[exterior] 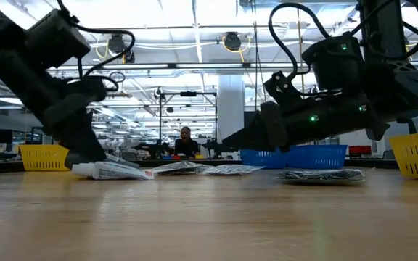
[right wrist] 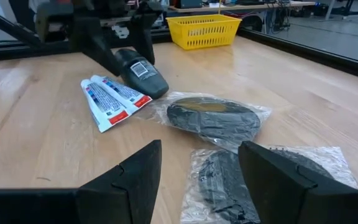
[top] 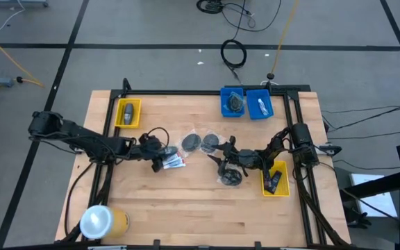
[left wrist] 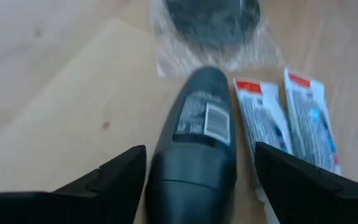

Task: Pick & Place Travel size toiletries
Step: Put the black roll-on deodorant into the left bin

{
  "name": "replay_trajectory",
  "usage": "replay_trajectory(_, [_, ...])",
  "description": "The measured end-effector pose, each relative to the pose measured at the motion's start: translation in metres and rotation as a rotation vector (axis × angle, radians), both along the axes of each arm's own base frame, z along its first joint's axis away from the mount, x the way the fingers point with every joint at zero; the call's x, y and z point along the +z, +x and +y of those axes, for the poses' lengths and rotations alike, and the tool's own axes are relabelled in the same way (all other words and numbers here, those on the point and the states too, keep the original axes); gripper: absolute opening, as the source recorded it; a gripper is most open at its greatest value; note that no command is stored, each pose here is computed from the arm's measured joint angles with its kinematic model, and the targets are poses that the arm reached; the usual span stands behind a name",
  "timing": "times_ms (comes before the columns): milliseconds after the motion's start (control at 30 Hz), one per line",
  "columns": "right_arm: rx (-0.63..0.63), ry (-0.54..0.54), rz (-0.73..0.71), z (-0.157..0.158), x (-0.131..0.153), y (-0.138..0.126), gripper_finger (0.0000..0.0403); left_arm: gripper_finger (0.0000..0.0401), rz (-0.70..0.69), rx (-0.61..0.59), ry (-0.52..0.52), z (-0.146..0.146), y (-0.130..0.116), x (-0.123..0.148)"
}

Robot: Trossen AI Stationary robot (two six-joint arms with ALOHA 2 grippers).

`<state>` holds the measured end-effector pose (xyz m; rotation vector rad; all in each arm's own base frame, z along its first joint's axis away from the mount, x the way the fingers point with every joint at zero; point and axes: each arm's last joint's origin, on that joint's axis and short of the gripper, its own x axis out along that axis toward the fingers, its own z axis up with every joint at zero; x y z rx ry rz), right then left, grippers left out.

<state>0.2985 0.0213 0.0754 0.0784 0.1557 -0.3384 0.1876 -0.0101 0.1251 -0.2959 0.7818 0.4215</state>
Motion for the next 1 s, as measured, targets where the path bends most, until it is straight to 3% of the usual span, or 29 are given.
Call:
replay_trajectory(200, [-0.003,0.014,-0.006,0.000,0.000,0.000,0.0205,0.0236,0.085,0.002,0.009,0.000,0.002,-0.015])
replay_trajectory(367, [-0.005,0.027,-0.010,0.000,0.000,0.000,0.0205,0.0198,0.048,0.002,0.030,-0.001,0.009,-0.019])
replay_trajectory(533, [-0.006,0.039,-0.013,0.000,0.000,0.000,0.0205,0.0192,0.035,0.057,0.057,0.001,0.009,-0.019])
replay_trajectory(633, [-0.007,0.042,-0.015,0.000,0.000,0.000,0.0205,0.0197,0.011,0.127,0.068,0.003,0.008,-0.017])
replay_trajectory(767, [-0.007,0.042,-0.014,0.000,0.000,0.000,0.0205,0.0198,-0.033,0.310,0.116,0.008,0.002,-0.010])
replay_trajectory(867, [-0.007,0.042,-0.014,0.000,0.000,0.000,0.0205,0.0193,-0.050,0.416,0.141,0.017,-0.001,0.008])
replay_trajectory(1000, [-0.007,0.042,-0.014,0.000,0.000,0.000,0.0205,0.0200,0.043,0.547,0.160,0.036,-0.012,0.043])
